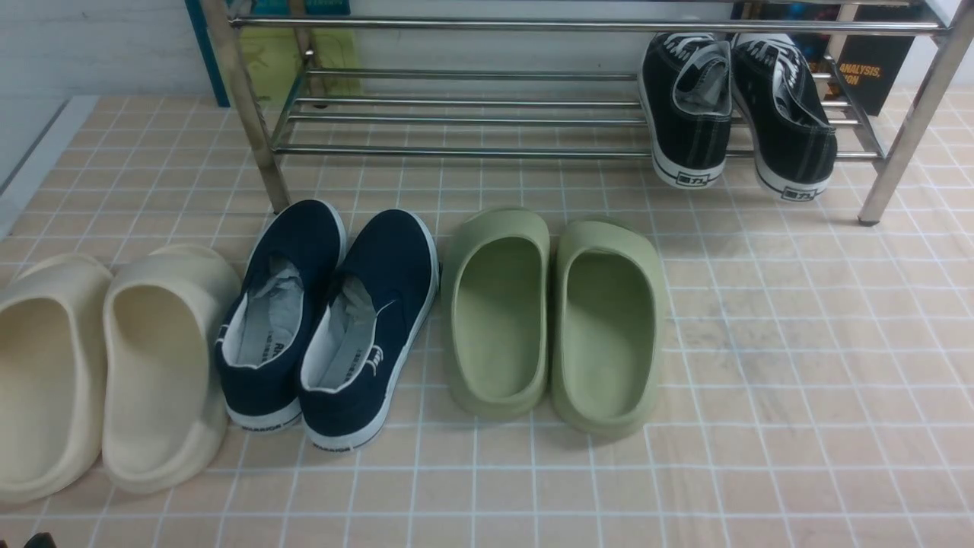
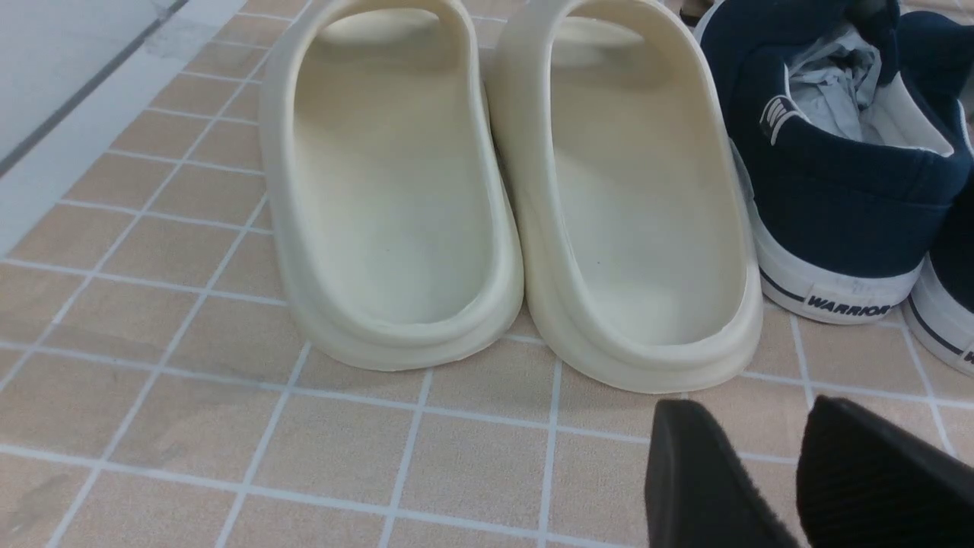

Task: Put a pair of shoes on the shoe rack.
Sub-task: Use the left arm to grab the shoe closest to it

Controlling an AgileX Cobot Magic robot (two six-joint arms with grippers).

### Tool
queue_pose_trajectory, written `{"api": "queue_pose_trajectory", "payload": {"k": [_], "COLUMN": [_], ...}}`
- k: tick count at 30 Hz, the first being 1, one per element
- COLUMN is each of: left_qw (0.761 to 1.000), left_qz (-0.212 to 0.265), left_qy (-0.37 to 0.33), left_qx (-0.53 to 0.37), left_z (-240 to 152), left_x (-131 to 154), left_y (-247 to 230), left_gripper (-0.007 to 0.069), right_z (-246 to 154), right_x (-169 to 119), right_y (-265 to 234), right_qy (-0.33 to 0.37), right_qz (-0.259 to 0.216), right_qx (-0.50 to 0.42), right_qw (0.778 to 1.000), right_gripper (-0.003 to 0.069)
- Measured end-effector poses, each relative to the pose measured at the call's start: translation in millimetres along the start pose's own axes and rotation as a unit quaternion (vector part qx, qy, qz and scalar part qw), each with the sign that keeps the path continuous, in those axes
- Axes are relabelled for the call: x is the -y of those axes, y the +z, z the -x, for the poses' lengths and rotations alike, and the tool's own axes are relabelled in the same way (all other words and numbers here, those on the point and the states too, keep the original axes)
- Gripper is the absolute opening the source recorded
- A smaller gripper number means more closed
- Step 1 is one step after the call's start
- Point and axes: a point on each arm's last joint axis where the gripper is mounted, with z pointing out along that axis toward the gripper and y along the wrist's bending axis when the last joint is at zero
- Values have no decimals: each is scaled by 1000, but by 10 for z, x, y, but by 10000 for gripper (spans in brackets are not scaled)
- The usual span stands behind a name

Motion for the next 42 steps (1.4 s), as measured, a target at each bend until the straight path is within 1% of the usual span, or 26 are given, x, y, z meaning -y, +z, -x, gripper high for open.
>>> {"api": "queue_pose_trajectory", "payload": {"k": [14,19,22,24,27,29,31,34,35,36,37,38,39,42], "left_qw": [1000,998,997,996,991,984,968,940,925,923,907,907,884,850], "left_qz": [1,19,24,20,2,-15,-37,-65,-76,-78,-89,-89,-105,-130], "left_qy": [2,56,71,84,89,90,91,93,94,95,95,95,92,80], "left_qx": [0,3,6,32,98,156,229,321,359,365,401,401,447,503], "left_z": [0,7,14,44,160,259,381,522,575,582,630,630,684,743], "left_x": [-2,-34,-43,-33,11,51,102,164,189,193,216,216,243,274], "left_y": [0,-1,-1,6,-9,-36,-89,-187,-237,-245,-299,-299,-375,-484], "left_gripper": [239,239,239,239,239,239,239,239,239,239,239,239,239,239], "right_z": [5,7,7,7,7,7,7,7,7,7,7,7,7,7], "right_x": [0,0,0,0,0,0,0,0,0,0,0,0,0,0], "right_y": [0,0,0,0,0,0,0,0,0,0,0,0,0,0], "right_qy": [0,0,0,0,0,0,0,0,0,0,0,0,0,0], "right_qz": [0,0,0,0,0,0,0,0,0,0,0,0,0,0], "right_qx": [3,4,4,4,4,4,4,4,4,4,4,4,4,4], "right_qw": [1000,1000,1000,1000,1000,1000,1000,1000,1000,1000,1000,1000,1000,1000], "right_gripper": [80,86,90,93,95,98,101,104,106,107,108,109,111,114]}}
